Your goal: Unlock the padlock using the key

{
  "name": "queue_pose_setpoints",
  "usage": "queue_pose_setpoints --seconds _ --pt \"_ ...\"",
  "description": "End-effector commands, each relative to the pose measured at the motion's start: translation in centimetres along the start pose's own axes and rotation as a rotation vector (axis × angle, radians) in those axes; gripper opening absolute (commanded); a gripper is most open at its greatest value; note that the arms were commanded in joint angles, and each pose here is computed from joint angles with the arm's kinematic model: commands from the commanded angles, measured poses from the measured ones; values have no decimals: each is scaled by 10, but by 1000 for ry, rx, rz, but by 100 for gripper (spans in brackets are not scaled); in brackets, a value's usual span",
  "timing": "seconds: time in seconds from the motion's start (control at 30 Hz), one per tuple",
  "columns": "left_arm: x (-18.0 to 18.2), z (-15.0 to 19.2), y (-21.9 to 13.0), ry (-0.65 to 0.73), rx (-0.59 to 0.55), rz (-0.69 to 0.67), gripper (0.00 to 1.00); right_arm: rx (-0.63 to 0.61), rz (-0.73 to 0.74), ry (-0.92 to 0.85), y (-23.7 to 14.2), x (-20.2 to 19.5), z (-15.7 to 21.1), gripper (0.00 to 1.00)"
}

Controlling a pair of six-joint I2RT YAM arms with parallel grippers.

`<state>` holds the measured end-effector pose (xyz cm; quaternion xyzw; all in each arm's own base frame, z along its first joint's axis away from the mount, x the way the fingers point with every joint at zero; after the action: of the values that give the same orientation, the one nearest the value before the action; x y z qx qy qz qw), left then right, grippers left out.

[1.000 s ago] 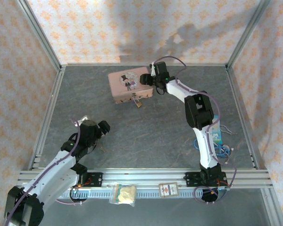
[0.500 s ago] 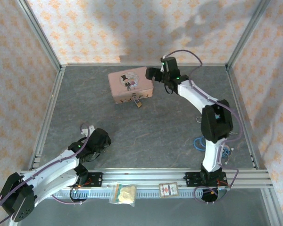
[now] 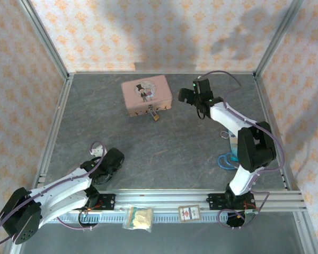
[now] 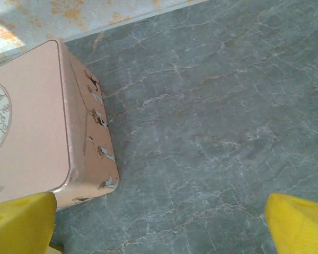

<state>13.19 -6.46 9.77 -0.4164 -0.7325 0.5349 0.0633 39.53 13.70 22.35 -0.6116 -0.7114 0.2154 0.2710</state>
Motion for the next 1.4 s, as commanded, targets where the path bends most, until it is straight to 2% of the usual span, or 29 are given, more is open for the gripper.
queue_pose_setpoints --seconds 0.0,0.2,0.43,0.53,0.57,0.6,0.67,0.8,0.97,1.37 --pt "4 7 6 13 25 -10 19 -77 40 26 -19 -2 -11 100" --pt "-3 11 6 28 37 11 1 -80 48 30 -22 -4 -10 100" --pt "-23 13 2 40 49 57 0 -80 62 24 -28 -7 -5 100" --pt "-26 11 -5 82 18 24 0 -77 64 20 -31 -8 -2 100" --pt "-24 8 -7 92 1 6 2 -78 61 19 -32 -8 -1 100" --pt "-23 6 -10 97 -10 -5 11 -78 59 19 -33 -9 0 100" --pt "-20 3 -15 99 -23 -17 20 -81 53 18 -35 -9 2 100" --pt "-15 -1 -25 80 -16 -39 23 -86 50 17 -38 -10 5 100" --pt "-12 3 -27 88 15 -74 38 -84 45 14 -39 -12 13 100" --pt "-11 19 -10 135 45 -105 37 -78 79 1 -41 -16 22 100"
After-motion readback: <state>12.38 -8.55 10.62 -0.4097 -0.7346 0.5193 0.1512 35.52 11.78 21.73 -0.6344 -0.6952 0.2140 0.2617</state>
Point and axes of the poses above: each hand's point on the last joint's axis, 136 mm out from that joint toward the fingers, its own y axis out along the fingers, its own x axis along the line the jaws close on, z = x × y, the point moved 10 cm from there along -y, back along the fingers, and after that the axes turned 13 degrees about -y, right-handed, at the moved point
